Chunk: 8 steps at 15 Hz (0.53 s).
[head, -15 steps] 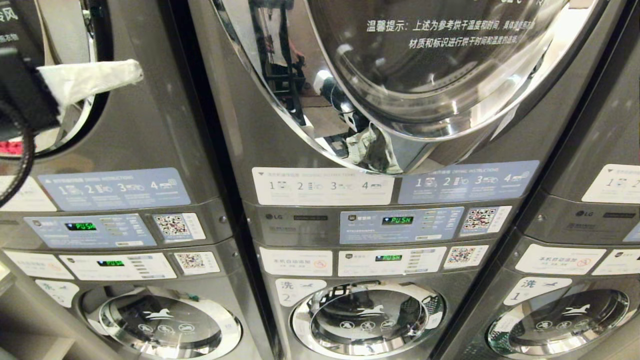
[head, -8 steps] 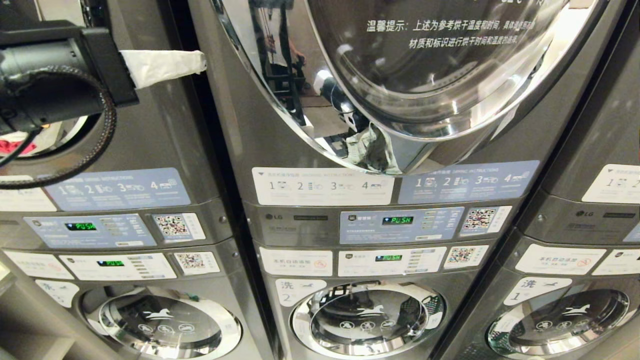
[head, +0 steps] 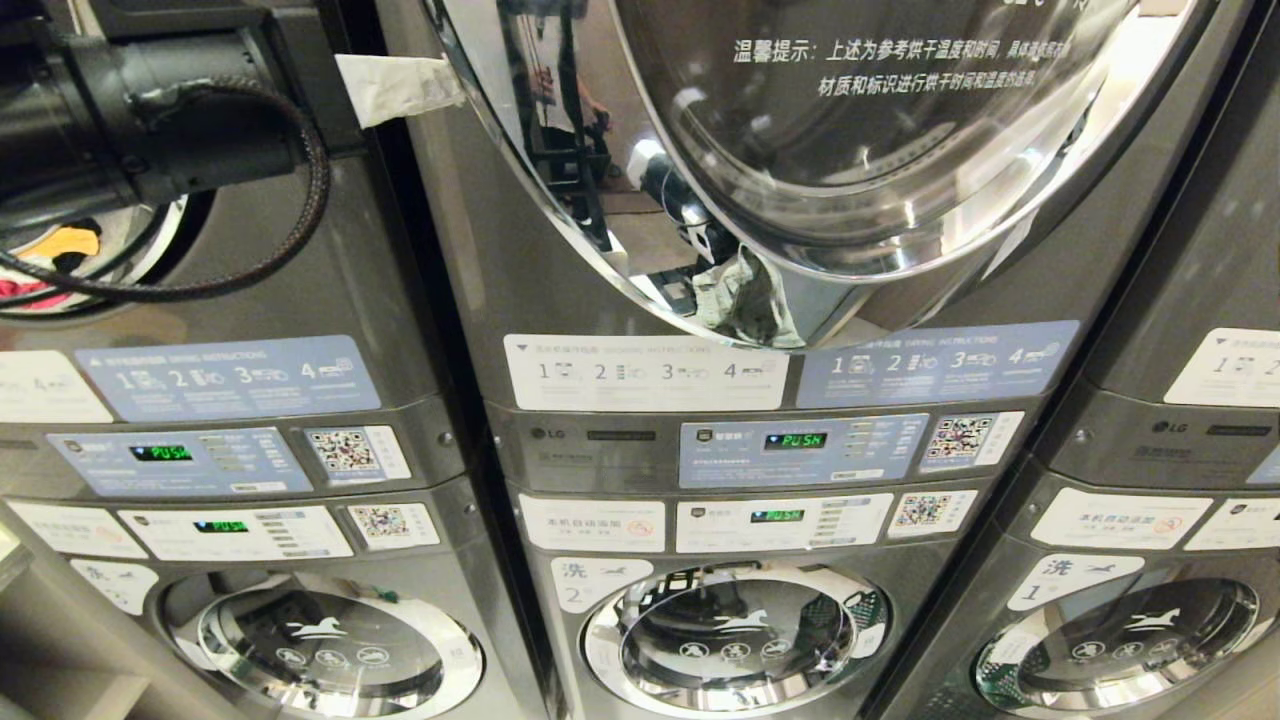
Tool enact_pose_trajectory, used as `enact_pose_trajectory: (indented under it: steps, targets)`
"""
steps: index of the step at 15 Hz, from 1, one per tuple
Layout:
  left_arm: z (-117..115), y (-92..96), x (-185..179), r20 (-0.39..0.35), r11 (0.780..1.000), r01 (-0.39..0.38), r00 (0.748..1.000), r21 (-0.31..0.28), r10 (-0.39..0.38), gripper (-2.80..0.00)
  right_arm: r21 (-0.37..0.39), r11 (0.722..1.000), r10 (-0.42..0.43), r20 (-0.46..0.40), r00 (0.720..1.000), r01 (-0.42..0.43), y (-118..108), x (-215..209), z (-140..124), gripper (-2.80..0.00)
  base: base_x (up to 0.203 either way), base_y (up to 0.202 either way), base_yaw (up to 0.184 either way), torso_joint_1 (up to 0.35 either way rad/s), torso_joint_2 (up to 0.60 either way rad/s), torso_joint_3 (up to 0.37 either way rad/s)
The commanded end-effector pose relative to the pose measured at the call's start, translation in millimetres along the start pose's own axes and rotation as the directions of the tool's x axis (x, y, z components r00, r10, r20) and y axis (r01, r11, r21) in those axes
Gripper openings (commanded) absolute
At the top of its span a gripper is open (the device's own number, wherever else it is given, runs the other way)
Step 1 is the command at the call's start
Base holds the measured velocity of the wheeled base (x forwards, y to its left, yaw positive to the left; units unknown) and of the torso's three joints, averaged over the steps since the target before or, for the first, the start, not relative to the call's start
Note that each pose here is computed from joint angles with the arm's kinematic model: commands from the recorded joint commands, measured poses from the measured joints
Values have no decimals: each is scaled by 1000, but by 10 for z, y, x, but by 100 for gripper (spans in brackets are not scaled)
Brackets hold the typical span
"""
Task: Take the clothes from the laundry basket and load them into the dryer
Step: Take the clothes out of the basket
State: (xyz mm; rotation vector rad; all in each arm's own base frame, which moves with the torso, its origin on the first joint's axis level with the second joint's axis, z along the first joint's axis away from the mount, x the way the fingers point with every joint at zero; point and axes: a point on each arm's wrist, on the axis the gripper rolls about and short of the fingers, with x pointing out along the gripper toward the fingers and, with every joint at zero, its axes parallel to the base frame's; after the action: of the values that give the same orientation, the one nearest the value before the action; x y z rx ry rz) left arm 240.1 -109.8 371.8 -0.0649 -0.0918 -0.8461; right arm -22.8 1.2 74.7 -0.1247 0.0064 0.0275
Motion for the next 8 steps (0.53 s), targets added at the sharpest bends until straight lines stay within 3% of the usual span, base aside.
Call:
enact_pose_trajectory:
  steps: [1, 8]
  targets:
    - [-31, -35, 94, -6, 1000, 26, 1000, -6, -26, -280, -2, 1000, 1, -2, 1000, -1, 0, 1, -1, -280, 0, 0, 0, 0, 0, 0]
    - [109, -358, 184, 41, 993, 121, 992, 3, -121, -280, -2, 1000, 13, 0, 1000, -13, 2, -2, 6, -280, 0, 0, 0, 0, 0, 0]
